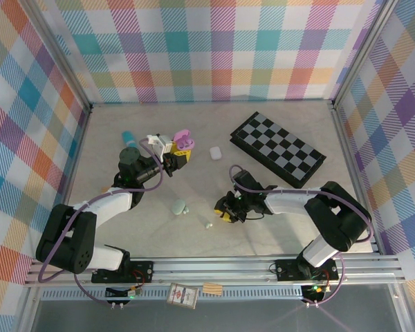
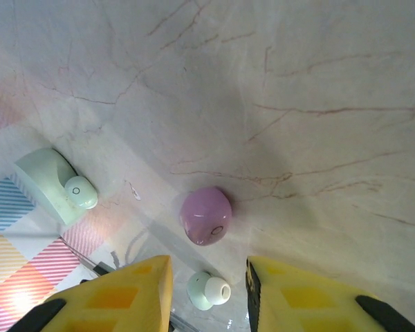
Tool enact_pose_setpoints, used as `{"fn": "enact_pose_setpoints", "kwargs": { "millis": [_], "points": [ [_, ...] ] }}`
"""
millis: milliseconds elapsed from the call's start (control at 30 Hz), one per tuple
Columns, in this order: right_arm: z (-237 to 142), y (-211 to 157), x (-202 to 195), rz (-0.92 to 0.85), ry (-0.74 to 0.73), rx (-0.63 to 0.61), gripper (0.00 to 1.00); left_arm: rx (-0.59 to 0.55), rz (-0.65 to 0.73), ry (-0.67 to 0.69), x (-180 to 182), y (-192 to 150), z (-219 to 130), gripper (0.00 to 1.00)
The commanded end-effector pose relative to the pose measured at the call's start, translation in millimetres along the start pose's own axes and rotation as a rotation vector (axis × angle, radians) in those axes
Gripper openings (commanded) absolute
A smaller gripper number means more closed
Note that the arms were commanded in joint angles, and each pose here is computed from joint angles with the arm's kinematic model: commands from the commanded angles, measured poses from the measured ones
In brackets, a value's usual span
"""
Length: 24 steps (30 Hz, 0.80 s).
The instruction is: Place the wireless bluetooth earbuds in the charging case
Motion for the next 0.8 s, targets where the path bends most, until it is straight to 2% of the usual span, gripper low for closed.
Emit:
{"fn": "enact_pose_setpoints", "kwargs": {
  "millis": [0,767],
  "points": [
    [1,6,8,-0.005,0.009,-0.008,0.35,-0.037,0.038,-0.023,-1,10,-3,0.29],
    [4,25,9,-0.018,0.007,-0.063,0.32,-0.038,0.038,-0.032,-2,12,-2,0.29]
  ]
}}
Point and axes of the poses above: each hand's point on the last joint's axis, 136 mm out from that joint toward the fingers, its own z axis out along the fingers, its own x axis along the line the jaws close on, y = z × x, the point moved 3 cm from there along -z, back along the fingers, and after that the axes turned 13 degrees about -z, right-handed, at the moved point
